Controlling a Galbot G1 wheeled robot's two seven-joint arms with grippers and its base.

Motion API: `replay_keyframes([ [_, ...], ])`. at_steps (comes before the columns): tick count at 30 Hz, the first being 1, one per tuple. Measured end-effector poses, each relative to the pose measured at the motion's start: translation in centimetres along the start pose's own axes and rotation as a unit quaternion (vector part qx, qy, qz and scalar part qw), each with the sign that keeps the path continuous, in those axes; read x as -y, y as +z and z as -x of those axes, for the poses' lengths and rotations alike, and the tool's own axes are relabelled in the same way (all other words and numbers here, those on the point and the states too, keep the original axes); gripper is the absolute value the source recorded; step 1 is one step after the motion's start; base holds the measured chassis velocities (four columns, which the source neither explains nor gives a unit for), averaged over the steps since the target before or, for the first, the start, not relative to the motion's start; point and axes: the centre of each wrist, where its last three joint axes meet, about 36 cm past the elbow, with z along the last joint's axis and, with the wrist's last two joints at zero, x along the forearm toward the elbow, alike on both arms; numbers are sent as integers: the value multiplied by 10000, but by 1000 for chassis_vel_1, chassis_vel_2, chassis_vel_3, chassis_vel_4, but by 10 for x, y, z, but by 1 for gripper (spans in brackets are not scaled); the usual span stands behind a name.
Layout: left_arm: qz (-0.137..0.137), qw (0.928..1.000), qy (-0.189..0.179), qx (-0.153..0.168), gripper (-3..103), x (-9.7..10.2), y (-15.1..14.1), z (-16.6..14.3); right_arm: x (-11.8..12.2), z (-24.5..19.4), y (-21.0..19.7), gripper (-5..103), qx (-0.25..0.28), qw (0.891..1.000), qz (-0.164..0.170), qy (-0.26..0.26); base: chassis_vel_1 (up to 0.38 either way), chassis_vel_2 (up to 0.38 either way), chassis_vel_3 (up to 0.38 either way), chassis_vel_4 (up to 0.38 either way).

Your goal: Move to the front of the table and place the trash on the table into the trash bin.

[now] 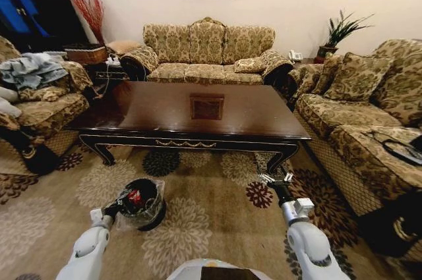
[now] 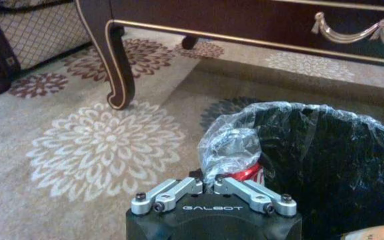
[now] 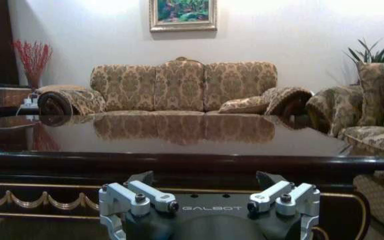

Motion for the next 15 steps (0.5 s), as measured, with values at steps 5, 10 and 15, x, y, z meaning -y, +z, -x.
replay_keyframes([
  [5,-64,9998,-125,-120,3,-17,9,-6,8,-3,5,100,1,10000,17,47,0,0,0,0],
  [10,-215,9993,-270,-139,3,-33,7,-3,16,-5,10,100,-18,10000,-3,62,0,0,0,0],
  [15,-258,9985,-409,-260,3,-47,10,5,20,-6,15,100,-39,10000,0,67,0,0,0,0],
])
